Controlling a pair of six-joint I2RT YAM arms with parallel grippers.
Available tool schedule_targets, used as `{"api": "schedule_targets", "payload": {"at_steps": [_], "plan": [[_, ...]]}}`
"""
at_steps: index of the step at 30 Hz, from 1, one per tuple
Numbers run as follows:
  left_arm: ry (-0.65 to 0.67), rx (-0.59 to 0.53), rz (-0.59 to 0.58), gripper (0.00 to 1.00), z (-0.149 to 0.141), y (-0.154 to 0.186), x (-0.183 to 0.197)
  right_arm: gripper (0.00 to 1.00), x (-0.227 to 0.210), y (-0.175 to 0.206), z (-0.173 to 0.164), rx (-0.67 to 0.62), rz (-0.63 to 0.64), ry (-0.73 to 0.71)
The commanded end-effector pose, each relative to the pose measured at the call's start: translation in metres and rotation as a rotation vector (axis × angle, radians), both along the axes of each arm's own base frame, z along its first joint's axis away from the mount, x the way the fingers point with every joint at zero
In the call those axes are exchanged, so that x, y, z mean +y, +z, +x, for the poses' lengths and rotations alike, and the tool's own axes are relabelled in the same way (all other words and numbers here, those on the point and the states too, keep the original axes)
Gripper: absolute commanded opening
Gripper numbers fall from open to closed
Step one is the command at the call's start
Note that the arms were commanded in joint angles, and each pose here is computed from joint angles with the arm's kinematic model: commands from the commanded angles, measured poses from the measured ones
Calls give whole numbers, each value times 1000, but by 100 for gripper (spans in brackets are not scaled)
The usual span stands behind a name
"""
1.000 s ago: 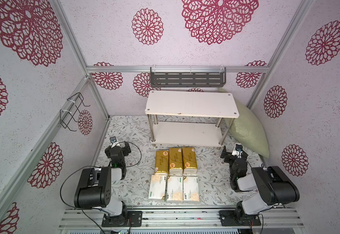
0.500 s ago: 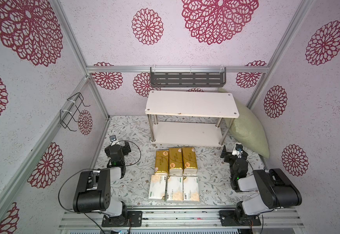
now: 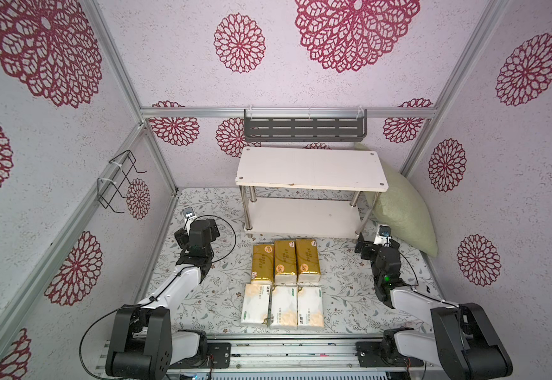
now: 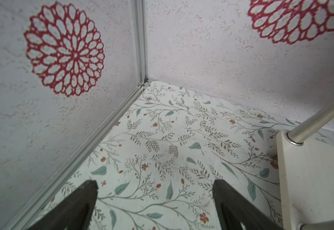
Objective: Place the tissue boxes on the shelf by color
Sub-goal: Pick up the box of tissues from the center of the board.
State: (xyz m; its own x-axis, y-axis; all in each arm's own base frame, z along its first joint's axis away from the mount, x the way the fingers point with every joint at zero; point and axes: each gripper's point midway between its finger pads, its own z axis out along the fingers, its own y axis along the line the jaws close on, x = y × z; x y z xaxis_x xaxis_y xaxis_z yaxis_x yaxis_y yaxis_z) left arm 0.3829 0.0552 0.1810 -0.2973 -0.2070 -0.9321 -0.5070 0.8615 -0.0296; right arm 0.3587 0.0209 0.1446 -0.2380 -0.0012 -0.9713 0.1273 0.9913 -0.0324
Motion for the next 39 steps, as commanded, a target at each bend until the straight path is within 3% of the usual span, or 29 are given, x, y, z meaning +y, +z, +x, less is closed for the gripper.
{"api": "schedule_targets", "payload": {"at_steps": [1, 10, 22, 28, 39], "plan": [[95, 56, -45, 97, -18, -7, 8, 99, -1, -10, -8, 102, -38, -49], [220, 189, -40, 97, -43, 9, 22, 99, 17, -10, -30, 253, 26, -20], [379, 166, -183, 97, -74, 5, 41, 99, 76, -7, -57, 345, 145, 104], [328, 169, -237, 97, -72, 7, 31, 99, 115, -26, -67, 426, 196, 195], [329, 230, -312, 97, -78, -15, 20, 99, 178, -26, -66, 482, 207, 285]]}}
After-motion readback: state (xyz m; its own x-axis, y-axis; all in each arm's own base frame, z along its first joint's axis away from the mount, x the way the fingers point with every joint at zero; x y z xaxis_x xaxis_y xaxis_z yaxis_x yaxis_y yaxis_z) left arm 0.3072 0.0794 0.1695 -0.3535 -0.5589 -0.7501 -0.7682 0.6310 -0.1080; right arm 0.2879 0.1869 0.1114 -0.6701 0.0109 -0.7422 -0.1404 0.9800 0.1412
